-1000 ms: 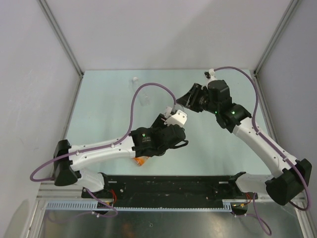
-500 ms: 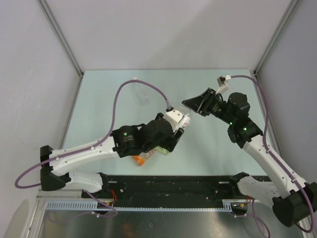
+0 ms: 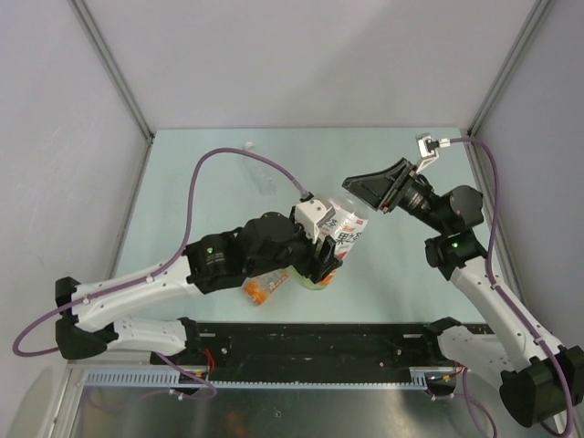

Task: Unscrew the bottle caps

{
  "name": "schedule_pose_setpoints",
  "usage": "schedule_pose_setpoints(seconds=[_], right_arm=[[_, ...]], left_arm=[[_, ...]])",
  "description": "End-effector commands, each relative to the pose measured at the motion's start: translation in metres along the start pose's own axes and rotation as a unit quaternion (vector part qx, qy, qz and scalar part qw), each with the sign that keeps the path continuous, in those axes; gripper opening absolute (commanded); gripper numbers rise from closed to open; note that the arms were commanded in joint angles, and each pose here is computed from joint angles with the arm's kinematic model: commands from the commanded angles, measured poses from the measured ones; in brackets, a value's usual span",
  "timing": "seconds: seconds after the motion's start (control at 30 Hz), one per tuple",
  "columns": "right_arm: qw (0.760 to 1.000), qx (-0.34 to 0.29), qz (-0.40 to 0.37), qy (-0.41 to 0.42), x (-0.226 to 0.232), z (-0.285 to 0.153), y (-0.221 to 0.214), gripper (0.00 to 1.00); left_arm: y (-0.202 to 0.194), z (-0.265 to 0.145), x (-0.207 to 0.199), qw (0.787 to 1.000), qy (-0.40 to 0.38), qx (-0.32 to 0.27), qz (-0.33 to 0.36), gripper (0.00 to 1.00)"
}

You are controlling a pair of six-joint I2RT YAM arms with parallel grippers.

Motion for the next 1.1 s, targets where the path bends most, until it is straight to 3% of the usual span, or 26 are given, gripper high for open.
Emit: schedule_pose_setpoints(seconds=[0.0,0.07,0.23,0.37,0.47,0.8,1.07], right_arm=[[0.997,-0.038,-0.035,0.056,0.024,0.001,0.019,0.0],[0.997,-0.041,-0.032,0.051,0.023,0.0,0.021,0.1],[0.998,-0.056,-0.023,0.024,0.018,-0.005,0.028,0.64],[0.997,-0.074,-0.001,-0.019,0.006,-0.01,0.036,0.94],[0.995,-0.07,0.021,-0.067,-0.009,-0.011,0.038,0.99],[0.966,0.02,0.06,-0.251,-0.054,-0.003,0.023,0.99],[0.939,0.092,0.084,-0.321,-0.074,0.016,-0.014,0.99]], left_arm=[[-0.027,-0.001,-0.03,0.991,-0.111,0.054,0.054,0.0],[-0.029,0.002,-0.019,0.995,-0.078,0.048,0.048,0.0],[-0.033,0.006,0.005,0.999,-0.009,0.037,0.033,0.0],[-0.037,0.008,0.021,0.998,0.038,0.033,0.032,0.0],[-0.039,0.008,0.031,0.996,0.072,0.031,0.034,0.0],[-0.041,0.013,0.068,0.976,0.208,0.032,0.06,0.0],[-0.03,0.013,0.086,0.951,0.298,0.024,0.078,0.0]])
Point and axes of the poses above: each gripper's point midway between its finger pads, its own z axis out along the fingers, its own x axis along the line the jaws close on, y = z × x, the point moved 4 cm from there along -z, back along the fingers, and after that the axes turned 9 degrees about -z, right-handed, at the moved point
